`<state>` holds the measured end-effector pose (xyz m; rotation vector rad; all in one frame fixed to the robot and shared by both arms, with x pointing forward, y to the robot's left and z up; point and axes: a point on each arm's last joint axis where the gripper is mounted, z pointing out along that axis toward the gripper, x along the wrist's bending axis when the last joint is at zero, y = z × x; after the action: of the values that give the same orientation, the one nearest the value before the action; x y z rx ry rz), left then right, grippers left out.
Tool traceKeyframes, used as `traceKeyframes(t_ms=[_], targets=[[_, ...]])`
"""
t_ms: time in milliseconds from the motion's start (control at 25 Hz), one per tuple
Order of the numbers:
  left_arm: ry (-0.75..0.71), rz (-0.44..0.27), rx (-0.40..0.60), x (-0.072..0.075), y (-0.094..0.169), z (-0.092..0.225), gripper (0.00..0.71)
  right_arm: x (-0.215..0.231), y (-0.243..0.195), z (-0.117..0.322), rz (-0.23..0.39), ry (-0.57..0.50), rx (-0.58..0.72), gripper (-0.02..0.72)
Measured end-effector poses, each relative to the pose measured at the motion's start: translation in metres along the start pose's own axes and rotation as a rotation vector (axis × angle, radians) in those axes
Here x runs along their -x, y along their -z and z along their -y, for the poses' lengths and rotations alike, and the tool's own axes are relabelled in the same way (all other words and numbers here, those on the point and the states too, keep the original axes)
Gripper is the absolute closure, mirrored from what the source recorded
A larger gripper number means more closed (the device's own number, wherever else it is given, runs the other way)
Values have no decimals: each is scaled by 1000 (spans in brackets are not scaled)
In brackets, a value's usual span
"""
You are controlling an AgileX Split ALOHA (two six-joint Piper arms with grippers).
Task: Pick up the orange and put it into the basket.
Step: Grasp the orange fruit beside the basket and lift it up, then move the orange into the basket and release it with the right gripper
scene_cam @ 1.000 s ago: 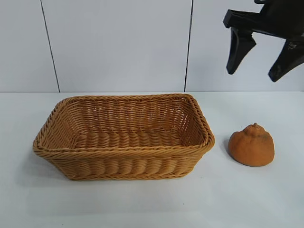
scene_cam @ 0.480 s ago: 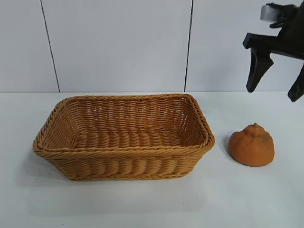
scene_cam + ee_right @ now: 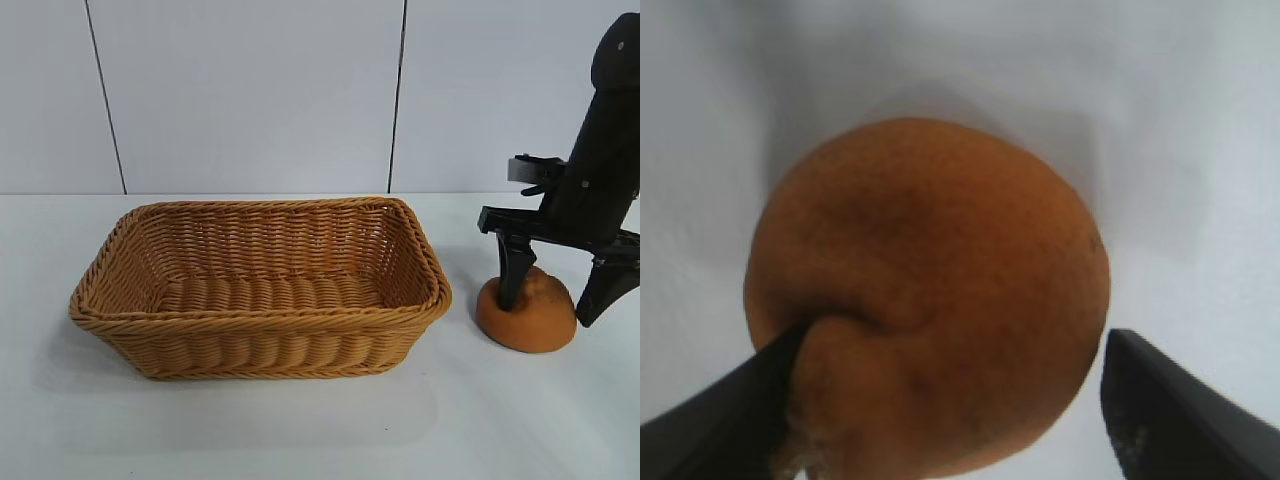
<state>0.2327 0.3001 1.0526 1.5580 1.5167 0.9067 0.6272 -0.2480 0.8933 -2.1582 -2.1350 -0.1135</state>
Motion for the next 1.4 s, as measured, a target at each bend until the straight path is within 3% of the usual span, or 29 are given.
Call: traceKeyframes(t_ms=[160,200,520,840,1080,1400], targets=[[0,0,0,0,0,0,137,-1,4,0,-1,1,10,617],[0,0,0,0,0,0,137,-1,8,0,-3,2,19,668],[0,0,0,0,0,0,137,-9,77,4,-19,29,199,669],[0,0,0,0,0,0,137,-27,164,8,-98,49,407,669],[0,0,0,0,0,0,137,-75,162,18,-124,174,395,669],[0,0,0,0,0,0,137,-182,146,54,-224,412,426,669]])
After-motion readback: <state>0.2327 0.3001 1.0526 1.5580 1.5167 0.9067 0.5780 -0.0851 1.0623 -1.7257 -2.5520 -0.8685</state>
